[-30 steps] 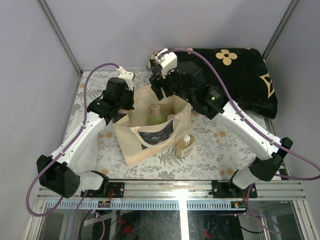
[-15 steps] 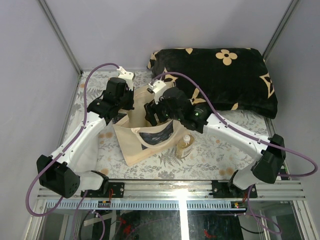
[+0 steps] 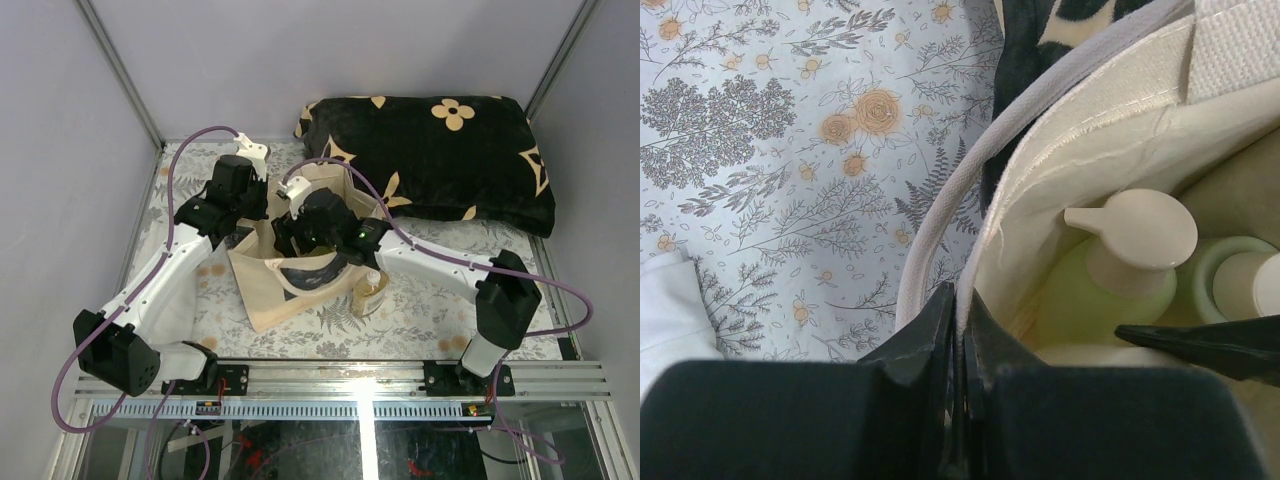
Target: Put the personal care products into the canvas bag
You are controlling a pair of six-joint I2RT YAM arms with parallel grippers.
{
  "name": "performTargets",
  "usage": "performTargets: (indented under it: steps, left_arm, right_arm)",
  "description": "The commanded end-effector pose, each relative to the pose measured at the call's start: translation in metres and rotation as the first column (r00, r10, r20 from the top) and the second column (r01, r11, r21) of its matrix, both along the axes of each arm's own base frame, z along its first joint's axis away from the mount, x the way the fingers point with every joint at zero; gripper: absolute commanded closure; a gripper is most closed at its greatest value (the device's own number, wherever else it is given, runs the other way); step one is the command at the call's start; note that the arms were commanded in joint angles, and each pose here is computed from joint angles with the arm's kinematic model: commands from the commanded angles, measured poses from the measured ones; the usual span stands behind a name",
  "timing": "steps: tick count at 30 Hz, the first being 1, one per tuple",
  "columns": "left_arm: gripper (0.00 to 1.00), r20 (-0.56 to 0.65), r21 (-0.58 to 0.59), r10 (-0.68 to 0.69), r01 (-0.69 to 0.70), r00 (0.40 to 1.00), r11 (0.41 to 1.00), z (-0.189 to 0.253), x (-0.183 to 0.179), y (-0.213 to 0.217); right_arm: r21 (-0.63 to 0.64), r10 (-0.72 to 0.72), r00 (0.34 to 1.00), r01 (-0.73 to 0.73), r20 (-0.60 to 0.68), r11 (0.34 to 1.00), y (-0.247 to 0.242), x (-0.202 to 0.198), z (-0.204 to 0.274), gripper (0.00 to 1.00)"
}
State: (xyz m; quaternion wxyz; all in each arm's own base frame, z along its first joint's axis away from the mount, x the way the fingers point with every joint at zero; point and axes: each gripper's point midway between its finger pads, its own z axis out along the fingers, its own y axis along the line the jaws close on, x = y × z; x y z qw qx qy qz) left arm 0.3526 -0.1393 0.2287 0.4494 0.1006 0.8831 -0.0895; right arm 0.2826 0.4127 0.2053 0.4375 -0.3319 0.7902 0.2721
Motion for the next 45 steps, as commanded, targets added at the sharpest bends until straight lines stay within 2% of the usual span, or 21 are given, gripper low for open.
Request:
performTargets:
  steps: [1, 14, 17, 21, 25, 31, 36, 41, 45]
  left_arm:
    - [1.0, 0.075, -0.016, -0.013, 0.014, 0.997, 1.0, 0.024, 0.005, -0.003]
    - [1.0, 0.073, -0.021, -0.019, 0.021, 0.997, 1.0, 0.024, 0.004, -0.004]
    - [1.0, 0.073, -0.021, -0.018, 0.019, 0.997, 1.0, 0.024, 0.004, -0.004]
    - [1.0, 0.07, -0.018, -0.015, 0.016, 0.997, 1.0, 0.023, 0.003, -0.003]
    - [1.0, 0.067, -0.018, -0.015, 0.016, 0.998, 1.0, 0.021, 0.004, -0.004]
    - [1.0, 0.062, -0.017, -0.015, 0.016, 0.998, 1.0, 0.02, 0.006, -0.004]
    - [1.0, 0.058, -0.016, -0.02, 0.021, 0.998, 1.0, 0.019, 0.006, -0.005]
    - [1.0, 0.053, -0.016, -0.022, 0.023, 0.998, 1.0, 0.018, 0.007, -0.007]
    - [1.0, 0.055, -0.014, -0.014, 0.014, 0.998, 1.0, 0.018, 0.008, -0.005]
  right_arm:
    - [0.174, -0.019, 0.994, 0.0, 0.105, 0.985, 0.019, 0.011, 0.042, 1.0]
    - [0.129, -0.055, 0.996, 0.046, 0.072, 0.991, 0.017, 0.017, -0.014, 1.0]
    - [0.114, -0.039, 0.998, 0.033, 0.055, 0.993, 0.02, 0.016, -0.021, 0.88]
    - [0.108, -0.041, 0.997, 0.034, 0.065, 0.994, 0.018, 0.016, -0.017, 0.66]
    - [0.092, -0.046, 0.996, 0.039, 0.07, 0.995, 0.014, 0.016, -0.014, 0.38]
    - [0.101, -0.105, 0.988, 0.094, 0.116, 0.99, 0.001, 0.021, 0.013, 0.12]
    - [0.113, -0.185, 0.967, 0.167, 0.177, 0.979, -0.021, 0.026, 0.052, 0.0]
    - [0.154, -0.278, 0.932, 0.247, 0.232, 0.957, -0.053, 0.026, 0.104, 0.01]
    - [0.197, -0.401, 0.877, 0.358, 0.265, 0.913, -0.1, 0.018, 0.146, 0.01]
